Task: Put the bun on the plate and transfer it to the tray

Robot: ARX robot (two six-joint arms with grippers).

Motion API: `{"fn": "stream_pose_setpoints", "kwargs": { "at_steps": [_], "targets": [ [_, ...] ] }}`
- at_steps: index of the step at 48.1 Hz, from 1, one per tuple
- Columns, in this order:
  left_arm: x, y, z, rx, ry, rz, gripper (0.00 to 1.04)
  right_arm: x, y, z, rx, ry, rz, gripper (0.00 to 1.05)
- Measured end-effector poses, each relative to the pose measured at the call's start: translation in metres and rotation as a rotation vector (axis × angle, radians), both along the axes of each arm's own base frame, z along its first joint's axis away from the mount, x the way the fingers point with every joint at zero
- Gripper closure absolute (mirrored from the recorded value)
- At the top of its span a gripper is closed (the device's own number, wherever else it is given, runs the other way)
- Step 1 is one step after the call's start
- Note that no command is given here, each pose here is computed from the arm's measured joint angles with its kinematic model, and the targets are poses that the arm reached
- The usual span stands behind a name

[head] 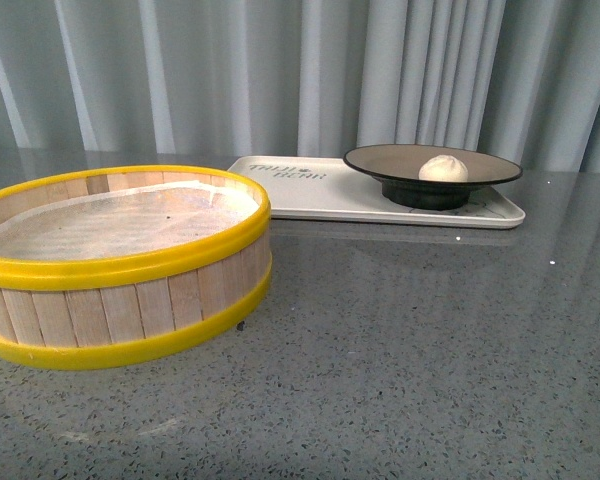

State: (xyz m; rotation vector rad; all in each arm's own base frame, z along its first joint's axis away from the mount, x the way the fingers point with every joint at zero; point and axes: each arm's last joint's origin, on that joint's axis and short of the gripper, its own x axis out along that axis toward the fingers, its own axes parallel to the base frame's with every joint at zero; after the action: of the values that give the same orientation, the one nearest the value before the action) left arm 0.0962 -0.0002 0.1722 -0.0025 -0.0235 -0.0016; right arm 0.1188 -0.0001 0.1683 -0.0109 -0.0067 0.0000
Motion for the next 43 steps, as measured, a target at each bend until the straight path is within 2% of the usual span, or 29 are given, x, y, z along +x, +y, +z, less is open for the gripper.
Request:
{"fn": "stream_pose_setpoints", "kwargs": {
  "at_steps": [26, 30, 39, 40, 43],
  "targets": [
    [0.000, 0.000, 0.000, 0.000, 0.000, 0.000, 0.07, -0.010, 0.000, 0.000, 0.000, -0.002, 0.000, 1.03],
    [0.000, 0.000, 0.000, 0.000, 0.000, 0.000, 0.07, -0.018, 0.000, -0.005, 0.000, 0.036, 0.000, 1.03],
    [0.000, 0.000, 0.000, 0.000, 0.000, 0.000, 0.07, -0.021, 0.000, -0.003, 0.000, 0.004, 0.000, 1.03],
    [0.000, 0.000, 0.000, 0.000, 0.000, 0.000, 0.07, -0.021, 0.000, -0.003, -0.001, 0.004, 0.000, 1.03],
    [0.000, 0.000, 0.000, 0.000, 0.000, 0.000, 0.07, -0.021, 0.000, -0.003, 0.000, 0.004, 0.000, 0.92]
  ]
}}
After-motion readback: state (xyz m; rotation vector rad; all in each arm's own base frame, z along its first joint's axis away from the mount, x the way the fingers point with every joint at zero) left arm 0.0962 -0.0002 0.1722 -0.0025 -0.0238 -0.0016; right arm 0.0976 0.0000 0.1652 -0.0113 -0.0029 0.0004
